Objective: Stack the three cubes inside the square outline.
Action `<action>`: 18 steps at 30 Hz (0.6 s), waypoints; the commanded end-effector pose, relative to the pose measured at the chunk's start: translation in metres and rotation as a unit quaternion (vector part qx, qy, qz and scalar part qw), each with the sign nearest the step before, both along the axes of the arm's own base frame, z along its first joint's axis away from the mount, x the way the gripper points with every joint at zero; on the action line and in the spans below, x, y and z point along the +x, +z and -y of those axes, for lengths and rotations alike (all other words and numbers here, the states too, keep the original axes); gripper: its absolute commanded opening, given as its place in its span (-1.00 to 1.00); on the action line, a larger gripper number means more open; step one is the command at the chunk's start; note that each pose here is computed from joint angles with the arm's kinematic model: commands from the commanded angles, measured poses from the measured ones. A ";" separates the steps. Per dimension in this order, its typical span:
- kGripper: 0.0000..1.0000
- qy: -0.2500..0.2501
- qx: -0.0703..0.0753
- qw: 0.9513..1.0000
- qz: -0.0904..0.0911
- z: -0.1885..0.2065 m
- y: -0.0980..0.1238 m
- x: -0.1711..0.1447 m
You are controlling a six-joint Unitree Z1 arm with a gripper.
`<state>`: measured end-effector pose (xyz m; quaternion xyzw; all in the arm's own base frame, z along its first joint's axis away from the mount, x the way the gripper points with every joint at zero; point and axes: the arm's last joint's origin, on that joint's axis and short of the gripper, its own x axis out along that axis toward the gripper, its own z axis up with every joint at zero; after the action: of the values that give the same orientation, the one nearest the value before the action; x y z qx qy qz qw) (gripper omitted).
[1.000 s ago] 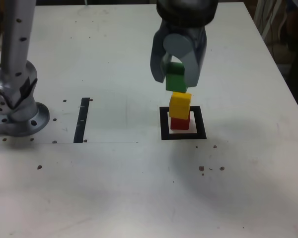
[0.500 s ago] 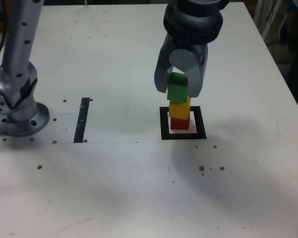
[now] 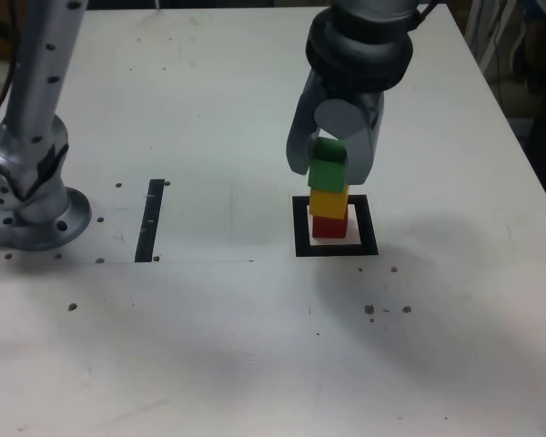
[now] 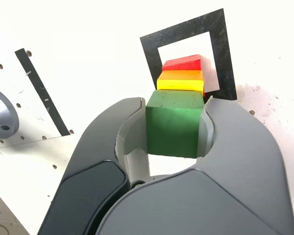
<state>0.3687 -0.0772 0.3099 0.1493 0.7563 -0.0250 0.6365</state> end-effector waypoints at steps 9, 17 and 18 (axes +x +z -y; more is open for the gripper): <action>0.89 -0.001 0.008 1.000 -0.004 -0.004 -0.003 0.004; 0.99 0.002 0.013 1.000 0.005 -0.012 0.012 -0.010; 0.99 0.001 0.012 1.000 0.012 -0.013 0.018 -0.015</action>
<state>0.3650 -0.0672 0.3135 0.1555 0.7561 -0.0125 0.6356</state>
